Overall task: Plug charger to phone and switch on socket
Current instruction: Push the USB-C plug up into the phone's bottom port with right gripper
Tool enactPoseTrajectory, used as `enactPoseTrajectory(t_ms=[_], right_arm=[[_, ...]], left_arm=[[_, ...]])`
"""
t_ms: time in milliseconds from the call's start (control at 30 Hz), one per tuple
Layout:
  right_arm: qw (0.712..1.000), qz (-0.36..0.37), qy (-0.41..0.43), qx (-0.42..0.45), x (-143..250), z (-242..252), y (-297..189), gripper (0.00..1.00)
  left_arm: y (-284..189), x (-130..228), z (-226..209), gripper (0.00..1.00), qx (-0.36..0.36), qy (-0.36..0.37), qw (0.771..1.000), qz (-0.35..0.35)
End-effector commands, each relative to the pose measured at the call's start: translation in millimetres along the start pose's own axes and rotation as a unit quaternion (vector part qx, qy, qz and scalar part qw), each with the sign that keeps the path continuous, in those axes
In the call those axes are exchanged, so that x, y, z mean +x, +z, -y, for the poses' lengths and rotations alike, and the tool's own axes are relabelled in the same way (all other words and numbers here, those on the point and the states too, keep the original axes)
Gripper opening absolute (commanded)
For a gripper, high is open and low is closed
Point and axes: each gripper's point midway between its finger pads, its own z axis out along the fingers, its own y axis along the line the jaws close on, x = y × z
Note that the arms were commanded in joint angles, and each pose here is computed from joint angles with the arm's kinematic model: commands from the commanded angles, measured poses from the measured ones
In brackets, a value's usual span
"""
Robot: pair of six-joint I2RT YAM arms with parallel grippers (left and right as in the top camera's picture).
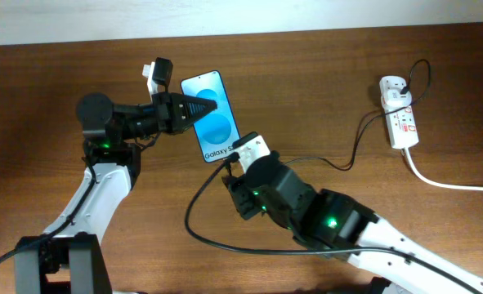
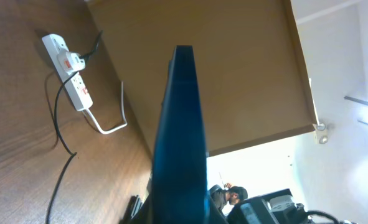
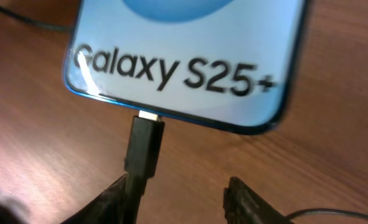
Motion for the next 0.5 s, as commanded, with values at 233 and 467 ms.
enactPoseTrajectory(t_ms=[233, 467], right_arm=[[0.996, 0.083, 0.012, -0.002, -40, -8, 1, 0.04], [0.992, 0.123, 0.013, -0.015, -60, -14, -3, 0.04]], left_arm=[[1, 8, 7, 0.0, 0.008, 0.016, 0.999, -0.031], [18, 28, 12, 0.0, 0.022, 0.016, 0.997, -0.077]])
